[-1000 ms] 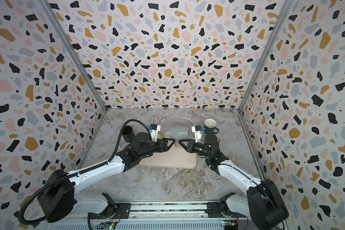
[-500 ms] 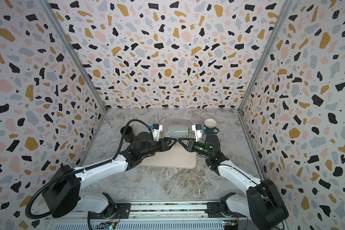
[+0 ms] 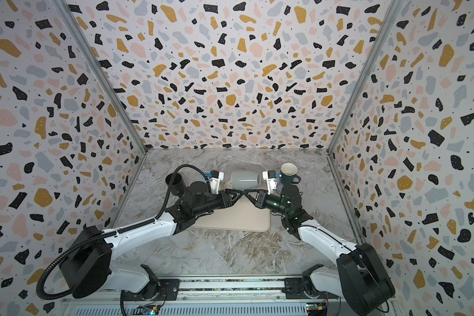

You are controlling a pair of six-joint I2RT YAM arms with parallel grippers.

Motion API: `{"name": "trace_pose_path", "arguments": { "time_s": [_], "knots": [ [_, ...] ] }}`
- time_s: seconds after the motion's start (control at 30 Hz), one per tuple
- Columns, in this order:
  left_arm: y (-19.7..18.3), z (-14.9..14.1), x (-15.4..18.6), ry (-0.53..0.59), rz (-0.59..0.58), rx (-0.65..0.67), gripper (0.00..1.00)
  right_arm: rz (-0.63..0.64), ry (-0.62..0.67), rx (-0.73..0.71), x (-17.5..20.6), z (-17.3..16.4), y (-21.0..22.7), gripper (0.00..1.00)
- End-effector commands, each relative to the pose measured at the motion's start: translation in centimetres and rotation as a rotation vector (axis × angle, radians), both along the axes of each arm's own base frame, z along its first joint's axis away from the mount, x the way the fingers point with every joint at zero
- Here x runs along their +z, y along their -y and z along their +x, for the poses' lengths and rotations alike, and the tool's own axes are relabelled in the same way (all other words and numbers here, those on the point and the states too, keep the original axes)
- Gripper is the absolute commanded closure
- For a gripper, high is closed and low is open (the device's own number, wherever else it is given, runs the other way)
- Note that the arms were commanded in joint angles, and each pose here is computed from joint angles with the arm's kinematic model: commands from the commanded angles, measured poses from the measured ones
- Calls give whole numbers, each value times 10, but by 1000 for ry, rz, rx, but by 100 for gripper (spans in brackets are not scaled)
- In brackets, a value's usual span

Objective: Turn the mug right side up
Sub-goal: Place the mug at the top-left of the table.

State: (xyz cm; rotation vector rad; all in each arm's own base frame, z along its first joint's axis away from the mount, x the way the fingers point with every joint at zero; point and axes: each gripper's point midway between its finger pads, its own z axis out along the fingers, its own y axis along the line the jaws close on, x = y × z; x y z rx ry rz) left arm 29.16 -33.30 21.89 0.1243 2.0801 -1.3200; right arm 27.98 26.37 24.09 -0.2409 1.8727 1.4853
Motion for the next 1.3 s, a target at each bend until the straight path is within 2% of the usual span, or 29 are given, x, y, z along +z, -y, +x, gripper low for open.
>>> {"name": "trace_pose_path", "arguments": {
  "time_s": [0.0,0.47,0.7,1.27],
  "knots": [
    [12,-3,38,91,-98,-49,47,46,108,32,30,-3,-8,100],
    [14,-3,39,72,-121,-48,50,43,99,52,26,-6,-17,100],
    [14,-2,44,86,-131,-46,56,43,84,61,23,-7,-19,100],
    [8,-28,115,301,-308,-134,67,90,45,126,14,-12,-20,100]
  ]
}}
